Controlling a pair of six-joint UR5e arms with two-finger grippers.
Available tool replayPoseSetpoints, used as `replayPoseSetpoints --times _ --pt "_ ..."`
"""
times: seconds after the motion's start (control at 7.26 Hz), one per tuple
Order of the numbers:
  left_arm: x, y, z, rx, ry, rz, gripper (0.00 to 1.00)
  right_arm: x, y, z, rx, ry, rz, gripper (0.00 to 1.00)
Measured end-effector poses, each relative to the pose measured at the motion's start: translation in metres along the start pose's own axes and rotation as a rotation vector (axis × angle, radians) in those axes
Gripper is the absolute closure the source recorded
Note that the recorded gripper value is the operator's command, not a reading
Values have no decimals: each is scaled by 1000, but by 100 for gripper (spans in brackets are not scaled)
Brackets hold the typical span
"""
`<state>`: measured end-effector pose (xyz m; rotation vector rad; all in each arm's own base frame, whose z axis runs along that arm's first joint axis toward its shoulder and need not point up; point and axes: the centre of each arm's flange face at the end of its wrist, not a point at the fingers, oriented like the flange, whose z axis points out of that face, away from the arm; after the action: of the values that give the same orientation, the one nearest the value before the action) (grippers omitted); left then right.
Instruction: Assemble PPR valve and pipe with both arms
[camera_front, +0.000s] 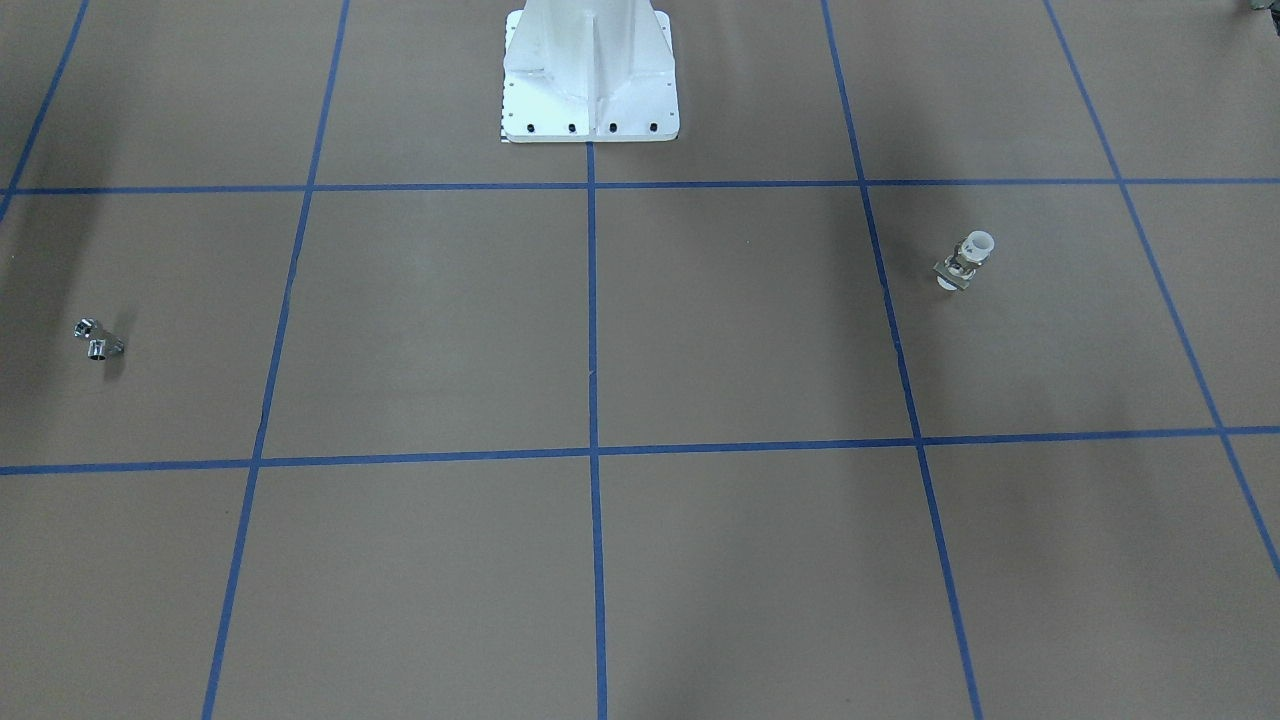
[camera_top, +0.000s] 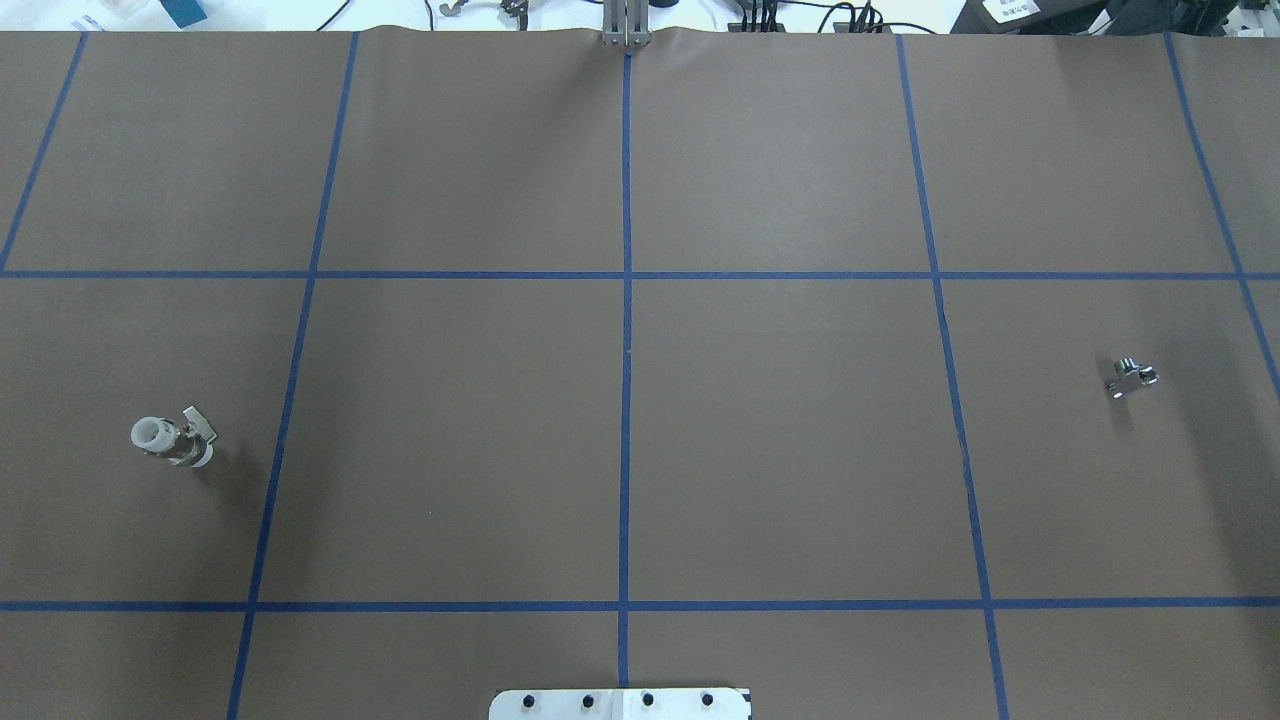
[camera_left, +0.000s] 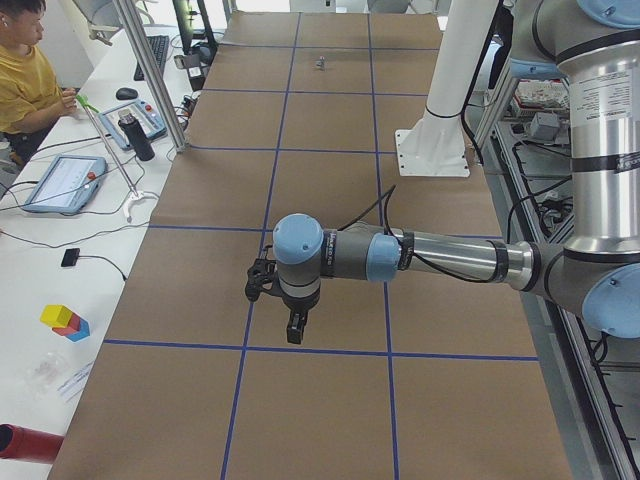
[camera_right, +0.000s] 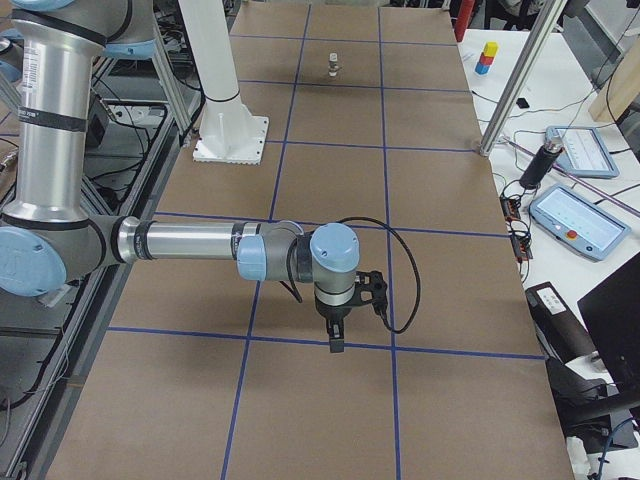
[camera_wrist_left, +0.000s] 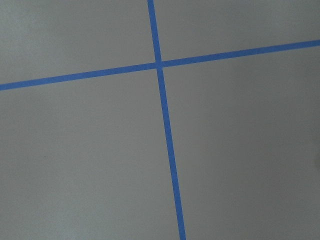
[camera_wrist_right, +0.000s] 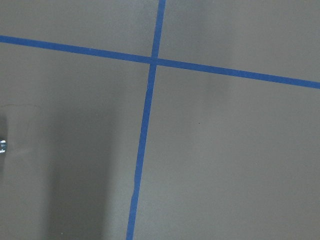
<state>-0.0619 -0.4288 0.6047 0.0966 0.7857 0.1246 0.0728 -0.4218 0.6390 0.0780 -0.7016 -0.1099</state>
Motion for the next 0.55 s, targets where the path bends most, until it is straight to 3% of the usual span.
replayPoseSetpoints --times 0.55 --pt "0 1 0 2 1 1 0 3 5 4 -10 7 2 0"
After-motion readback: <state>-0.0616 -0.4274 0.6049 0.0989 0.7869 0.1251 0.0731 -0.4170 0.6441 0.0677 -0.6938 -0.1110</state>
